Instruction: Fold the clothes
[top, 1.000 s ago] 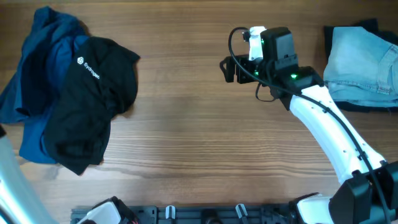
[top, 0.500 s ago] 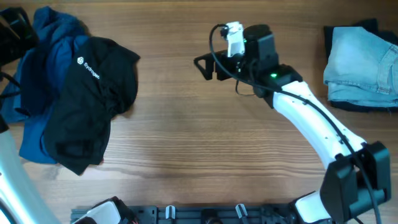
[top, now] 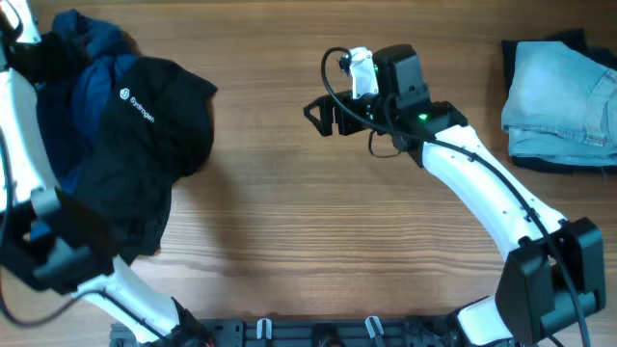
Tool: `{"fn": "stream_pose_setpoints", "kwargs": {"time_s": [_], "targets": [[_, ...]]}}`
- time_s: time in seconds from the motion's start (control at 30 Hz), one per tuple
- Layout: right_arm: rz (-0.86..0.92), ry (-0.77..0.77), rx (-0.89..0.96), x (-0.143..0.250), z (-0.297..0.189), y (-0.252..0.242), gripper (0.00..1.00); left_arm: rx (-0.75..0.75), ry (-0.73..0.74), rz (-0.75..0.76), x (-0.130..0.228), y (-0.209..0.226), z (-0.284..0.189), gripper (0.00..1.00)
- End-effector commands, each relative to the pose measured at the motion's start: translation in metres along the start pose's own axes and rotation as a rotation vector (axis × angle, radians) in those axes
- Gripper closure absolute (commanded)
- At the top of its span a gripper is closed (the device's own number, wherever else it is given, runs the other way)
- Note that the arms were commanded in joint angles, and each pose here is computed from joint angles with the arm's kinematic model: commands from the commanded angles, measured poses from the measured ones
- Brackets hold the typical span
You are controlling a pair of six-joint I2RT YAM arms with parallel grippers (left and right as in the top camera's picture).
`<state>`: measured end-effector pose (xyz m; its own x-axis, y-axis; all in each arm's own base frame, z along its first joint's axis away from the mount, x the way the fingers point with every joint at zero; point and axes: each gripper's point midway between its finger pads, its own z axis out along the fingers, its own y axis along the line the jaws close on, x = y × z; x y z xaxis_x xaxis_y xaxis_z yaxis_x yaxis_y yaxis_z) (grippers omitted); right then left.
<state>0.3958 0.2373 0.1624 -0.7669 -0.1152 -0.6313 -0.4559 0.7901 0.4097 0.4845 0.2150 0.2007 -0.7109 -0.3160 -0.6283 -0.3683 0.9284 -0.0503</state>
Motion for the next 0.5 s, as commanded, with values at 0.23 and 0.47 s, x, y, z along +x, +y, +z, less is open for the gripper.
{"fn": "stream_pose_setpoints", "kwargs": {"time_s": [0.23,0.47], "targets": [[-0.044,0.002,0.058,-0.002,-0.002,-0.009,0.00,-0.102,0.008,0.081,0.008,0.029,0.075,0.00],[-0.043,0.001,0.062,-0.002,-0.002,-0.009,0.01,-0.097,0.028,0.105,0.020,0.031,0.108,0.00]]}}
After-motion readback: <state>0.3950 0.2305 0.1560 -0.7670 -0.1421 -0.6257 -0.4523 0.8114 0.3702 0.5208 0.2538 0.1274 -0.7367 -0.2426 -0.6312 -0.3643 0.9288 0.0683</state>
